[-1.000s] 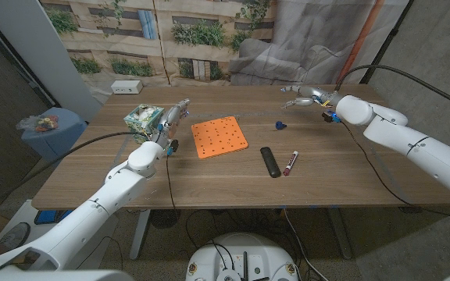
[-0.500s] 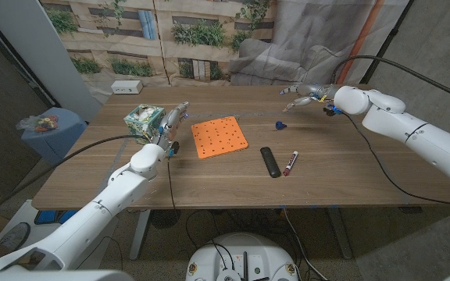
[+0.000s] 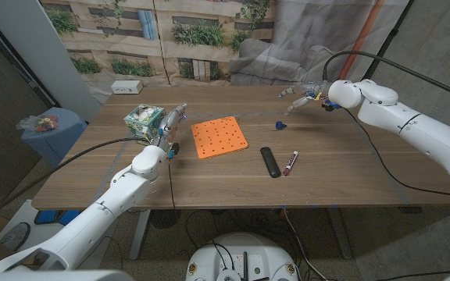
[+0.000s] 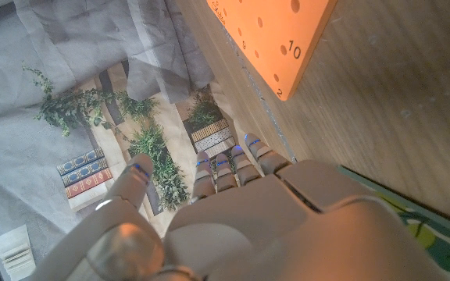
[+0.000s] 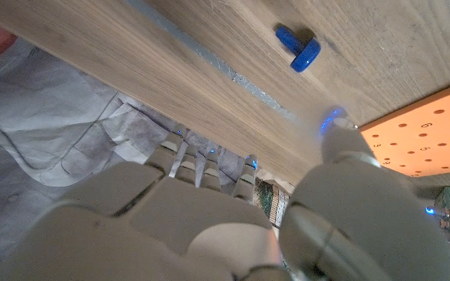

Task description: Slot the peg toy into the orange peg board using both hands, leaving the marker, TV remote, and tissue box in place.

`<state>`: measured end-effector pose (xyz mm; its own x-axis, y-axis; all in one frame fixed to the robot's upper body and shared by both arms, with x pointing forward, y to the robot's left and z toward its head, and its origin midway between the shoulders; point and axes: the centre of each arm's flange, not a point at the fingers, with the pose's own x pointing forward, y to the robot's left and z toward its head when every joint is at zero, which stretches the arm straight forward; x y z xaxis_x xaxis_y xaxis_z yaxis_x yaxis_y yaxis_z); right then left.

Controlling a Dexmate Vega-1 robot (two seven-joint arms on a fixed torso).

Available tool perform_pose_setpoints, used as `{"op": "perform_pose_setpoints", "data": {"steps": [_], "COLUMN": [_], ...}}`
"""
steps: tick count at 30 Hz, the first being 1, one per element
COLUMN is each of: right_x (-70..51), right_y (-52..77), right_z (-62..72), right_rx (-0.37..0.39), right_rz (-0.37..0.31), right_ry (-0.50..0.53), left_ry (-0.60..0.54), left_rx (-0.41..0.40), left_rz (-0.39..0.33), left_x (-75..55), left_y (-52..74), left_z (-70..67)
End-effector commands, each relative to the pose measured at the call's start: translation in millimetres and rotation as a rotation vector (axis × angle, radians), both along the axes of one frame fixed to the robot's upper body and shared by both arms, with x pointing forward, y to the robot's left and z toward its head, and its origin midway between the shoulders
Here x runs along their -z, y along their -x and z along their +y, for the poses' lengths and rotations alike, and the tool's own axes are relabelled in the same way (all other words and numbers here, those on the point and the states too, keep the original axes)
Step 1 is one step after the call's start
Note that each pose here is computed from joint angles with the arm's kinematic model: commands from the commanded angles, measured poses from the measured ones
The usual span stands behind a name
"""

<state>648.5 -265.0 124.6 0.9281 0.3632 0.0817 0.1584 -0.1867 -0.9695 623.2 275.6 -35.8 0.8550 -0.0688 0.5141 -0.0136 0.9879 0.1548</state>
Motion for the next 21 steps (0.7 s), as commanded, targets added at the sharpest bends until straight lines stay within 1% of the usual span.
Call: {"op": "perform_pose_setpoints", "data": {"steps": [1,4,14,21], "right_x": [0.1,2.5,10.7,15.6], "right_y": [-6.8,-8.2,-11.1,-13.5], "right_z": [13.5,14.4,22.4,28.4], "right_rx": [0.052,0.052,0.074,0.088], "right_rz": [0.006,0.009,0.018,0.007], "right_ry": [0.139,0.138,0.208,0.240], "left_ry": [0.030,0.033,0.033,0.035], "left_rx": [-0.023,-0.026,-0.019,-0.018], "left_rz": [0.022,0.022,0.026,0.033], "left_x": [8.7,9.0,9.7,10.5], "left_y": [-0.1,-0.2,-4.1,-6.8], "left_z": [4.3,4.8,4.1,3.7]}}
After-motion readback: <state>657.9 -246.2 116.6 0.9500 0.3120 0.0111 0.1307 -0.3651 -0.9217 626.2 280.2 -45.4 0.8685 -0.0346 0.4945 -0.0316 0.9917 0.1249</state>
